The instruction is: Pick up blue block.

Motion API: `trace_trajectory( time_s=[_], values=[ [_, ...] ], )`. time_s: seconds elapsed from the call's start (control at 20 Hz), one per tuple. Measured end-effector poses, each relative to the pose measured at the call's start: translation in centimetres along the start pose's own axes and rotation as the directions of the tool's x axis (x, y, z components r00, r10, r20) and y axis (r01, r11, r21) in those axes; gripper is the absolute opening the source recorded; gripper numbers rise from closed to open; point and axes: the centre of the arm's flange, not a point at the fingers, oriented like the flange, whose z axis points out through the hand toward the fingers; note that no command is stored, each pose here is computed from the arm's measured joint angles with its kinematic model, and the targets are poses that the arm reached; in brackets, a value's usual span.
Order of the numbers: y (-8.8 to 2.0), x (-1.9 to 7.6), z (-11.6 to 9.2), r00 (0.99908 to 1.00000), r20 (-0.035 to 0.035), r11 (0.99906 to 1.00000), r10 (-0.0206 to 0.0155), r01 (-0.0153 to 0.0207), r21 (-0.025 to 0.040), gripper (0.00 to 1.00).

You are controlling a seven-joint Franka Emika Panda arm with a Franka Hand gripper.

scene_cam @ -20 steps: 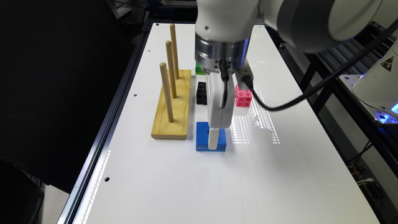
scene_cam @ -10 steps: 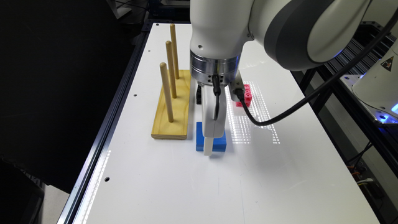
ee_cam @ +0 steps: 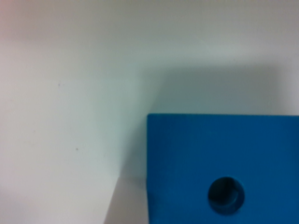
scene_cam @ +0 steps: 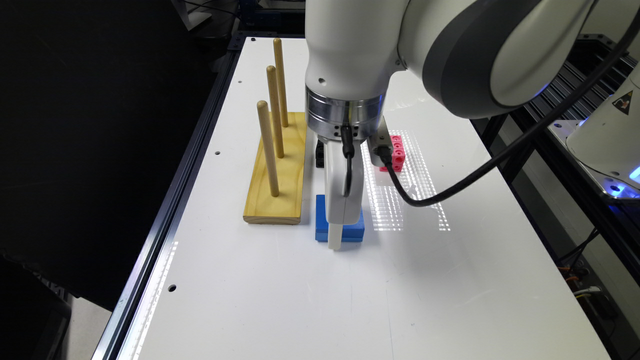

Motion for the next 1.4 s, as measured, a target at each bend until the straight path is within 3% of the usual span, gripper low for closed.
trace_trajectory(
  time_s=[0.65, 0.8, 1.1, 1.25, 1.4],
  values=[
    [0.0, 0.00, 0.0, 1.000000, -0.0002, 1.000000, 0.0000, 0.0000, -0.0002, 0.00],
    [-0.1, 0.07, -1.0, 0.999984, -0.0056, 0.999995, -0.0012, 0.0012, 0.0030, 0.00],
    [-0.2, 0.04, -3.3, 0.999935, -0.0105, 0.999970, -0.0045, 0.0044, -0.0064, 0.00],
    [-0.4, 0.04, -4.9, 0.999817, -0.0179, 0.999969, -0.0068, 0.0067, -0.0041, 0.00],
    [-0.4, -0.14, -7.7, 0.999645, -0.0244, 0.999867, -0.0108, 0.0105, -0.0125, 0.00]
  ],
)
